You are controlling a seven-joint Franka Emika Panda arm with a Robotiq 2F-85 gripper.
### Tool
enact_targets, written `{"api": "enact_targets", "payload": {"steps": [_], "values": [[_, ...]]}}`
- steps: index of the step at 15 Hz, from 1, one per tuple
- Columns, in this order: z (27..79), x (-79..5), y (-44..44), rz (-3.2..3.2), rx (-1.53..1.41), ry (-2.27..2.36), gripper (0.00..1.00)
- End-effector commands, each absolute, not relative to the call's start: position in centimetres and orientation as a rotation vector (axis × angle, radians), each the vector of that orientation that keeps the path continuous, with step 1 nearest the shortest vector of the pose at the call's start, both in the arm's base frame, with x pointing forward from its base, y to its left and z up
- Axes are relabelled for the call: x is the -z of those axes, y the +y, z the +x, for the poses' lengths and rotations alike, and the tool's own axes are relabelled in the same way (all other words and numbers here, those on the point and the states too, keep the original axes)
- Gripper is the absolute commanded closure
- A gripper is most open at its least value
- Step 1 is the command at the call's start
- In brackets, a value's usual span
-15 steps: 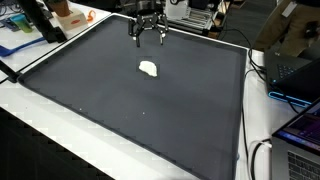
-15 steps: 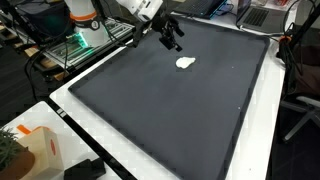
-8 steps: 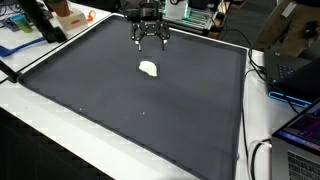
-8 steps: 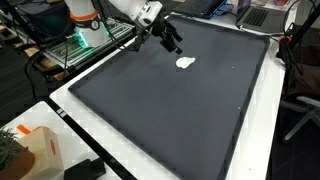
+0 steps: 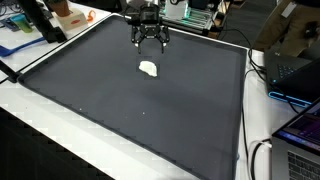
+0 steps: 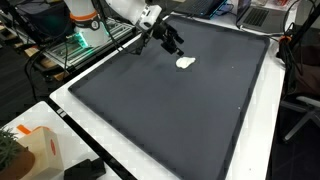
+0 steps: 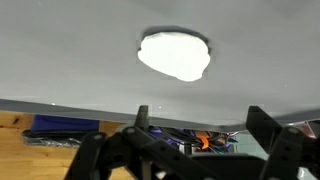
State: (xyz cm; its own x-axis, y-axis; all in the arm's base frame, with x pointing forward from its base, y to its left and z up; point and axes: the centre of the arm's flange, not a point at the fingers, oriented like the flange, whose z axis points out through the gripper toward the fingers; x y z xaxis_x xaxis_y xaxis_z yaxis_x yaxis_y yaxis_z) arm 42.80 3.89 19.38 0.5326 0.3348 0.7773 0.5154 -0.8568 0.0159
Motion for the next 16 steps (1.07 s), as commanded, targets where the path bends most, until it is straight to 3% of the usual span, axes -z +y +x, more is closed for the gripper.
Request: {"api": "enact_targets", "payload": {"steps": [1, 16], "values": [[43.0, -19.0, 4.5, -2.551, 1.255, -0.752, 0.0], [43.2, -24.1, 8.9, -2.78, 1.116, -0.699, 0.0]]}}
